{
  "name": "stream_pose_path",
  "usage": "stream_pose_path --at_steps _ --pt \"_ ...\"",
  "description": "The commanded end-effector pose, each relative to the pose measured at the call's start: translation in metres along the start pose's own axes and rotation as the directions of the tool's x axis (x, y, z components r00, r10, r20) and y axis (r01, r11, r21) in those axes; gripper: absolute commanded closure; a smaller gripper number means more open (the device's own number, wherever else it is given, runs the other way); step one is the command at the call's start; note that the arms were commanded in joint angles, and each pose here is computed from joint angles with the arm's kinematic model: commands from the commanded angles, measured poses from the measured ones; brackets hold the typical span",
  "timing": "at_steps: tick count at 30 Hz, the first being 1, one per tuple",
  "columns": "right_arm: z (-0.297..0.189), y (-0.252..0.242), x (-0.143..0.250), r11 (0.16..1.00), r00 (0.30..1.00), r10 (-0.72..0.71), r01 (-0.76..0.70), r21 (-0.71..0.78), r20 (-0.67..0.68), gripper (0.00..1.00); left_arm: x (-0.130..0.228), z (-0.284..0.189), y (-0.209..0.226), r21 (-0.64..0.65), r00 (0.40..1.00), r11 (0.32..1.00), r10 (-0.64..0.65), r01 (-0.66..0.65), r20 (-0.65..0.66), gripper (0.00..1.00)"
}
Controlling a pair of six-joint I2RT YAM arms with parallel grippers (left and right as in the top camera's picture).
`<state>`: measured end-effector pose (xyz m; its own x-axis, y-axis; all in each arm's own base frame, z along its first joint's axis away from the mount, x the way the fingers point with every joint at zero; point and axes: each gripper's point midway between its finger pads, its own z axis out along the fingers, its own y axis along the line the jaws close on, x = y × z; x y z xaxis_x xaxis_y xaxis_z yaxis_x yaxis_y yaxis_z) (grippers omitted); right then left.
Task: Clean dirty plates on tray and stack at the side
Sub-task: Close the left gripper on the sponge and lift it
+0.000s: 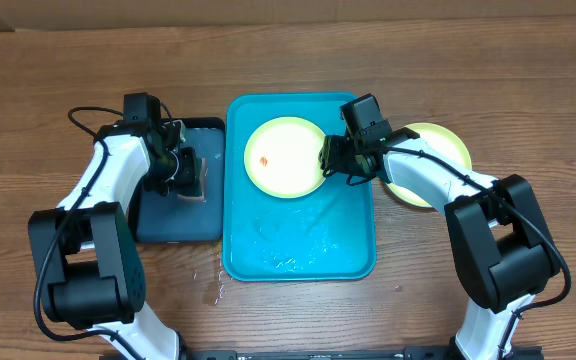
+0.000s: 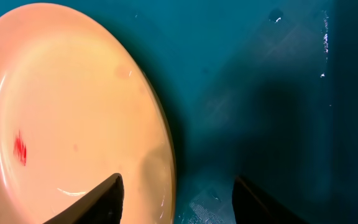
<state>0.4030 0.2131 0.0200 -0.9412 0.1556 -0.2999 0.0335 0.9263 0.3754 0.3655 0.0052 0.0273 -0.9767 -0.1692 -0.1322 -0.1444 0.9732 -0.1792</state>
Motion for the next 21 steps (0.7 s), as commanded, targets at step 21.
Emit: stream_pose_path --at_steps 21 --pt "-0.0015 0.0028 -0.0002 1.000 1.000 -0.009 0.009 -0.007 0.005 0.42 -0.0044 0.0073 0.0041 -0.020 1.000 1.000 0.016 -0.015 0.020 0.72"
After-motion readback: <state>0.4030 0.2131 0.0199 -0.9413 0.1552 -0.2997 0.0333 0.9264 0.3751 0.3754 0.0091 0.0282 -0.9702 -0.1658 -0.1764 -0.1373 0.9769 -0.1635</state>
